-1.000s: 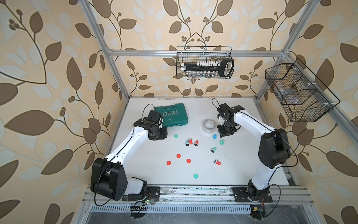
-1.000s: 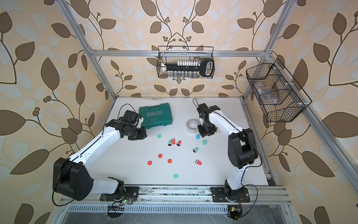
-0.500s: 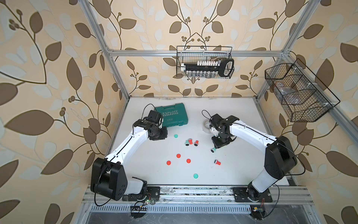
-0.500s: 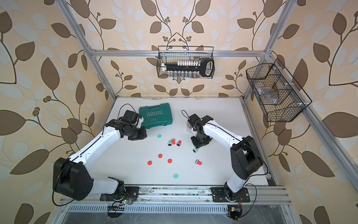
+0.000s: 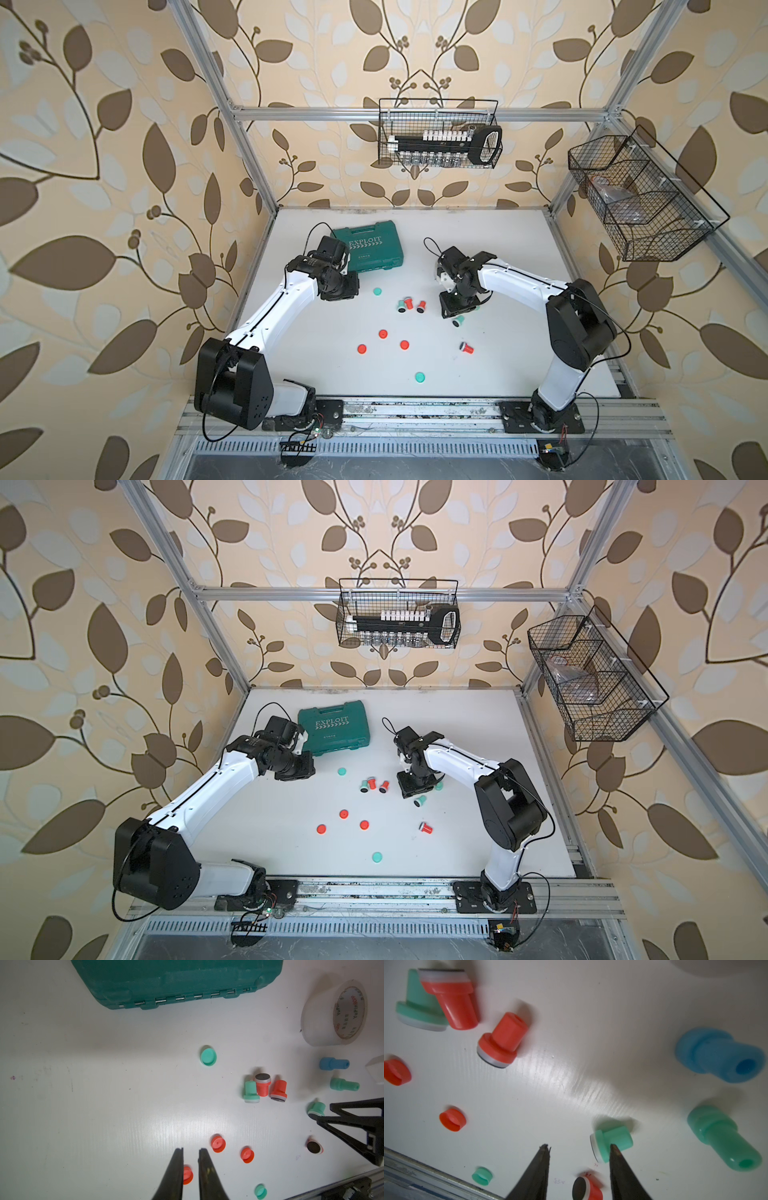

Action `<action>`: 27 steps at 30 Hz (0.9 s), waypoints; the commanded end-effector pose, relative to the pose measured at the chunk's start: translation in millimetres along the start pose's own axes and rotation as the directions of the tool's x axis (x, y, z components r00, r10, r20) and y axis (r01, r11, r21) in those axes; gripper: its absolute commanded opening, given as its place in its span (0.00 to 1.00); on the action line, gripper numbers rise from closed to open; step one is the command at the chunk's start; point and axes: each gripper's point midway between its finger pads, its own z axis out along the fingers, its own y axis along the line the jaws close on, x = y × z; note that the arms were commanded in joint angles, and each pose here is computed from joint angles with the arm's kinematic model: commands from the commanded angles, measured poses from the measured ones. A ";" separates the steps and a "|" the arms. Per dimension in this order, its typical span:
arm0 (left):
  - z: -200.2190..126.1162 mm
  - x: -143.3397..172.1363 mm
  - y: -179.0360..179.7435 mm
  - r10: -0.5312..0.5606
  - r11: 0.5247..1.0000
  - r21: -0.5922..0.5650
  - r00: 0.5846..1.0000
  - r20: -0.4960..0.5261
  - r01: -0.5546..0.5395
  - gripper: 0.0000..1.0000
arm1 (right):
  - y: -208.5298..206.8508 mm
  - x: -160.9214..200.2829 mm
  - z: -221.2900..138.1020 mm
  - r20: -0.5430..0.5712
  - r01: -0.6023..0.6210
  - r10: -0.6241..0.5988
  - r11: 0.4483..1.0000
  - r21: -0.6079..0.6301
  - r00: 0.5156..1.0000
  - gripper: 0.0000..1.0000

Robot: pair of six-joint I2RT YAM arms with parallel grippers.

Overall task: Close the stamp cap
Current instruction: Pick up the stamp from the center of the board.

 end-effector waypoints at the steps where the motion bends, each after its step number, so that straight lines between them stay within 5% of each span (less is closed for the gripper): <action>1: -4.4 0.2 -1.0 0.016 1.000 0.015 1.000 0.015 -0.017 0.18 | 11.1 -11.3 5.1 0.006 0.027 -0.026 0.999 -0.044 1.000 0.46; 27: -2.2 1.2 -0.9 0.016 1.000 0.016 1.000 0.006 -0.016 0.17 | -11.3 33.9 17.2 -0.092 0.003 -0.005 1.000 -0.022 0.996 0.57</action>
